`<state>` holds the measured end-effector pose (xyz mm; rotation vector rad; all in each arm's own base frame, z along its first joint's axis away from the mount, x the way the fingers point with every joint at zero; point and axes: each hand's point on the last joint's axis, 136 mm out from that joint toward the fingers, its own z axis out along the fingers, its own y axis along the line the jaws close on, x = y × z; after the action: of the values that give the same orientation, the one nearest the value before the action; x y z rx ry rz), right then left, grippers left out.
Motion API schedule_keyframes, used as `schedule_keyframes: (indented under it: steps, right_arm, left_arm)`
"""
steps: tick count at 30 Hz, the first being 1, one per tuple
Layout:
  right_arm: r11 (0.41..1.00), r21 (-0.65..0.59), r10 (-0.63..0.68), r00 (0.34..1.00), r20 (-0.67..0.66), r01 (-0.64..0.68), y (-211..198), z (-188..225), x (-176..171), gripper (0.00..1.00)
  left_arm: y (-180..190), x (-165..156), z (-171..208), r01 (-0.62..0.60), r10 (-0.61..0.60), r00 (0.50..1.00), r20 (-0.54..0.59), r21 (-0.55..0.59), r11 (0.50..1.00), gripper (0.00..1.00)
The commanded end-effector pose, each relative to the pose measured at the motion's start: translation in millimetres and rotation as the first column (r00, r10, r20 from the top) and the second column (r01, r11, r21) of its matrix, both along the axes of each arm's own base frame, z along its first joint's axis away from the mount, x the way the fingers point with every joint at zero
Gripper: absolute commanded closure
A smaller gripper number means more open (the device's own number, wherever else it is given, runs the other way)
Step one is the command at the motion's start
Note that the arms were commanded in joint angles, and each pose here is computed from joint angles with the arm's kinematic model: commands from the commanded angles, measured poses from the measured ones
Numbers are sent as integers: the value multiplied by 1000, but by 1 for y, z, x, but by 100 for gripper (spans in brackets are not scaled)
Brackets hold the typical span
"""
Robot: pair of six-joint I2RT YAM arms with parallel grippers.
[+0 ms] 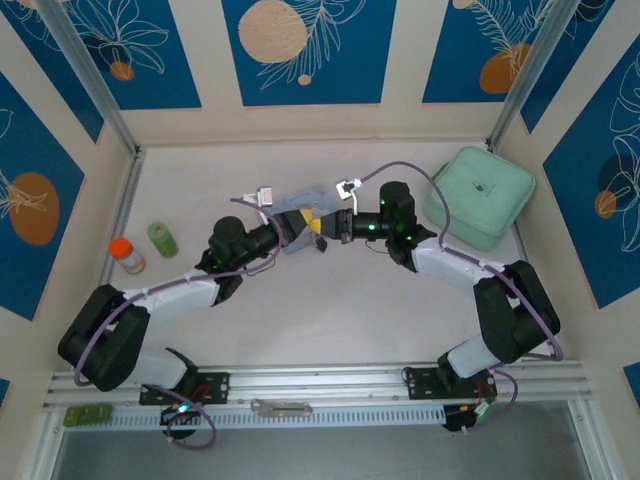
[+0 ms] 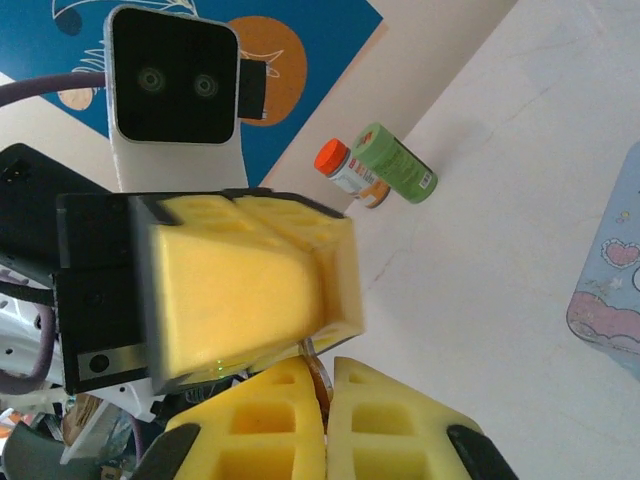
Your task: Unlock the padlock with the key
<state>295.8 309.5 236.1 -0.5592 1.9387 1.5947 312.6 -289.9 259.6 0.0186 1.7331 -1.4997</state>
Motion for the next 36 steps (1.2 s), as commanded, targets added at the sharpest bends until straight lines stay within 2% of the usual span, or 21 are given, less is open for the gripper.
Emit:
schedule_keyframes:
  steps: [1, 2, 7, 12, 15, 19, 23, 28, 36]
  right_arm:
    - [999, -39, -13, 1000, 6, 13, -5, -11, -2, 100]
    - [998, -54, -18, 1000, 11, 18, -7, -12, -2, 100]
    - [989, -142, -44, 998, 55, 51, -18, -21, -8, 100]
    - [956, -271, -83, 988, 131, 116, -33, -32, -10, 100]
    - [917, -355, -123, 976, 181, 181, -46, -39, -5, 100]
    - [831, -474, -196, 950, 242, 292, -71, -51, 5, 100]
    - [776, -517, -288, 932, 221, 362, -96, -61, 17, 100]
    - [779, -496, -347, 923, 168, 383, -109, -69, 20, 100]
    - [804, -457, -356, 923, 145, 382, -110, -69, 18, 100]
  left_arm:
    - [9, -2, 21, -51, 53, 998, 43, -42, 998, 18]
    - [16, 0, 18, -89, 89, 995, 40, -24, 996, 0]
    - [47, 5, 0, -242, 240, 970, 34, 121, 963, 0]
    - [47, 3, -47, -232, 257, 964, -73, 249, 940, 0]
    - [36, 0, -78, -202, 251, 959, -133, 305, 931, 8]
    - [17, -2, -107, -179, 259, 950, -177, 370, 911, 13]
    - [-1, -1, -129, -168, 274, 943, -191, 440, 882, 20]
    - [-11, 3, -161, -171, 329, 917, -224, 523, 835, 35]
    - [-18, 29, -189, -291, 437, 880, -185, 517, 805, 44]
